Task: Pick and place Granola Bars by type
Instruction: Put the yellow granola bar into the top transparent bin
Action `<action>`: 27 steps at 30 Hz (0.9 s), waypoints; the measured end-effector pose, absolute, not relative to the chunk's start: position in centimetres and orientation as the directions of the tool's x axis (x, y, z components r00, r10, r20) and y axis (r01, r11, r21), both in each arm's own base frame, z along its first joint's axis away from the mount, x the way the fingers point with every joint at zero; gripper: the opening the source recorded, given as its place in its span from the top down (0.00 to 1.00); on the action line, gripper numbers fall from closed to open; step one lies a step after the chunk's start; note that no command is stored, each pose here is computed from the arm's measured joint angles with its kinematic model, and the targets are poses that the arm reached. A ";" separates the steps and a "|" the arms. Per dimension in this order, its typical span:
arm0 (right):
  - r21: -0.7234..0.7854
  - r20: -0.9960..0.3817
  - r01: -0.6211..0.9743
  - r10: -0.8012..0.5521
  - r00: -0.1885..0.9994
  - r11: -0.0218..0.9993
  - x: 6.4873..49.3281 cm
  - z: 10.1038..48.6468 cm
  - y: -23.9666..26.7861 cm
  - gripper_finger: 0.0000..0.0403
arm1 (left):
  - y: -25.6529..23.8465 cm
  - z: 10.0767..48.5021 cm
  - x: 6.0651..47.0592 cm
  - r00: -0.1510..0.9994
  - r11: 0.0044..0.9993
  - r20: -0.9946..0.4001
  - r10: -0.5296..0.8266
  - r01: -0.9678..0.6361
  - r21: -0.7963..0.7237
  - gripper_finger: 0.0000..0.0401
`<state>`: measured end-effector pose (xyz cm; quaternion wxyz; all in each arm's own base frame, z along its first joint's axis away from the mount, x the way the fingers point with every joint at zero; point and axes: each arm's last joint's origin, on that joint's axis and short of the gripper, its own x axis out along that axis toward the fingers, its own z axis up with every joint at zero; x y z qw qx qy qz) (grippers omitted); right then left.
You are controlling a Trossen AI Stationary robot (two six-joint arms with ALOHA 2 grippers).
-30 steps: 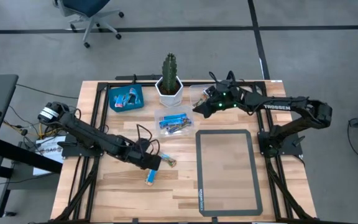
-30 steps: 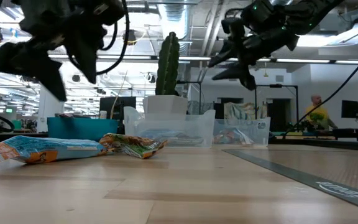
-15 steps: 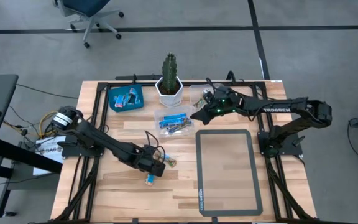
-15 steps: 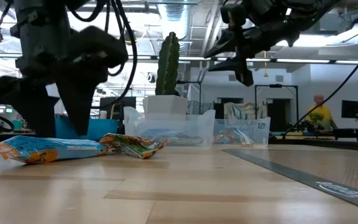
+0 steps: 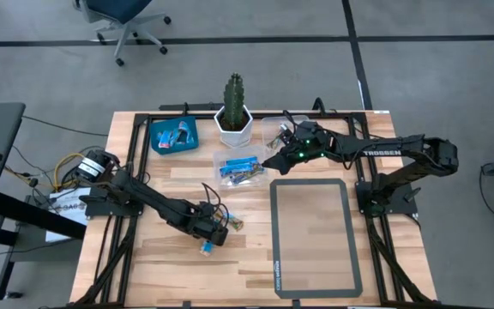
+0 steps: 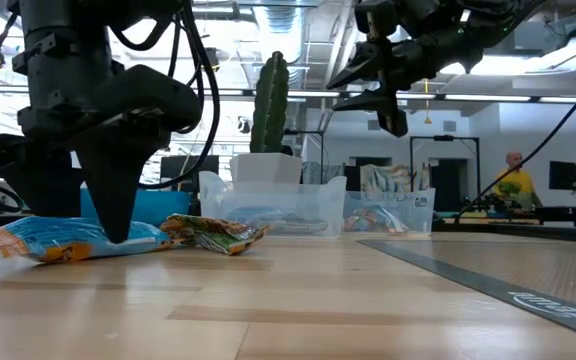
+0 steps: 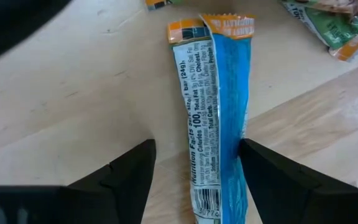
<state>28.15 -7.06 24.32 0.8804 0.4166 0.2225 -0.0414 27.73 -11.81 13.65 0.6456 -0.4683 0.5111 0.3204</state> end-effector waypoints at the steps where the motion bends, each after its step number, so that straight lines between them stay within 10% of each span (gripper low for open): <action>1: 0.717 -0.427 0.260 0.112 0.897 0.647 28.1 24.3 -7.1 0.67 | -11.8 13.6 27.7 0.271 0.356 -0.960 -0.066 -0.892 -0.277 0.44; 14: 0.717 -0.426 0.259 0.113 0.898 0.647 28.1 24.3 -7.1 0.68 | -12.1 14.6 28.4 0.253 0.404 -0.966 -0.054 -0.879 -0.253 0.79; 27: 0.747 -0.393 0.216 0.156 0.906 0.629 28.3 24.6 -6.8 0.68 | -12.1 16.5 28.6 0.299 0.420 -0.953 -0.038 -0.861 -0.287 0.89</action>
